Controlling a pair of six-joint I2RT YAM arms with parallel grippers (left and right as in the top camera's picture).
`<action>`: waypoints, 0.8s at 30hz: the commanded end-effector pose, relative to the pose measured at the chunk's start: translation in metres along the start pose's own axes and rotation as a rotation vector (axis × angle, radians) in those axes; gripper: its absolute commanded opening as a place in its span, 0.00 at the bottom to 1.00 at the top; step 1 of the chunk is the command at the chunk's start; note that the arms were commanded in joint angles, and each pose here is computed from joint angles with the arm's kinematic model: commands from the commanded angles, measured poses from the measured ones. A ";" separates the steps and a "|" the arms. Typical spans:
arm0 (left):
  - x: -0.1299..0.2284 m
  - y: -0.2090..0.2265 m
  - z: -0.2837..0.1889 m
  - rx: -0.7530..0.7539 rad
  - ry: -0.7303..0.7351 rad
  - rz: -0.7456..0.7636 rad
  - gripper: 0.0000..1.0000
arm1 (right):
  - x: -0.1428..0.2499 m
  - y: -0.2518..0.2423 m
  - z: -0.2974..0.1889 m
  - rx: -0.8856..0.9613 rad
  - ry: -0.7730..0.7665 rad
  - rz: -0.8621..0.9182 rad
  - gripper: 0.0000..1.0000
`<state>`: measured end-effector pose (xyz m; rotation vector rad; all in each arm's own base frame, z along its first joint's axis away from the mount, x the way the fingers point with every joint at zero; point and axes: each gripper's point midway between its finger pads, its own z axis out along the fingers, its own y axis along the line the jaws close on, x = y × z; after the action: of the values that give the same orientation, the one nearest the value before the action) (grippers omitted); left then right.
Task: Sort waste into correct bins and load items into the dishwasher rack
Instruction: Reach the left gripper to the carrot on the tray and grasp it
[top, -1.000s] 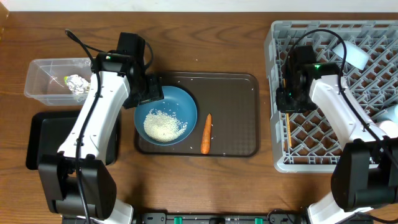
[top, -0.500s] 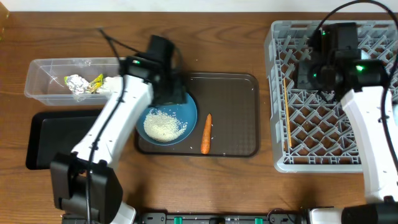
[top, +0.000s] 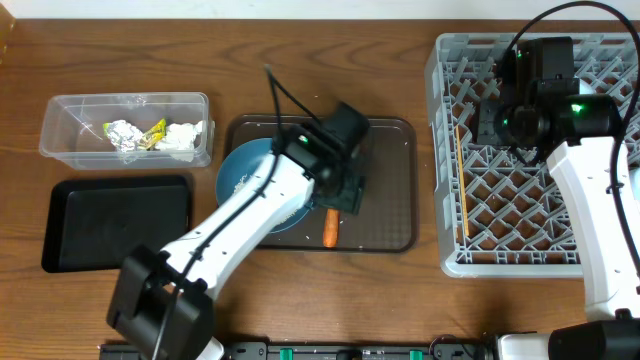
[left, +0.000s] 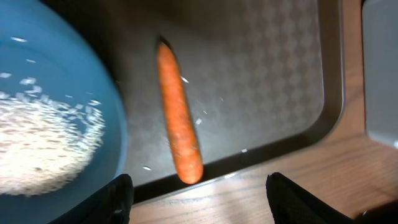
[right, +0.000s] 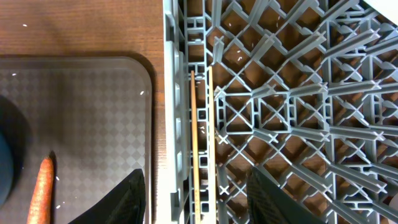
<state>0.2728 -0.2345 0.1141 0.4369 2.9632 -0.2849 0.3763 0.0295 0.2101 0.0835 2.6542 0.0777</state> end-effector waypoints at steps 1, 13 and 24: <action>0.015 0.001 0.021 -0.039 0.067 0.022 0.70 | 0.002 -0.001 0.003 0.000 0.011 -0.019 0.47; 0.030 0.009 0.057 -0.084 0.177 0.010 0.69 | 0.005 -0.002 0.003 0.005 0.026 -0.024 0.46; 0.034 0.014 0.087 -0.108 0.232 0.005 0.70 | 0.006 -0.002 0.003 0.006 0.030 -0.031 0.46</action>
<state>0.2553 -0.2349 0.0324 0.5012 3.1597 -0.1201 0.3723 0.0291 0.2080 0.0588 2.6732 0.0688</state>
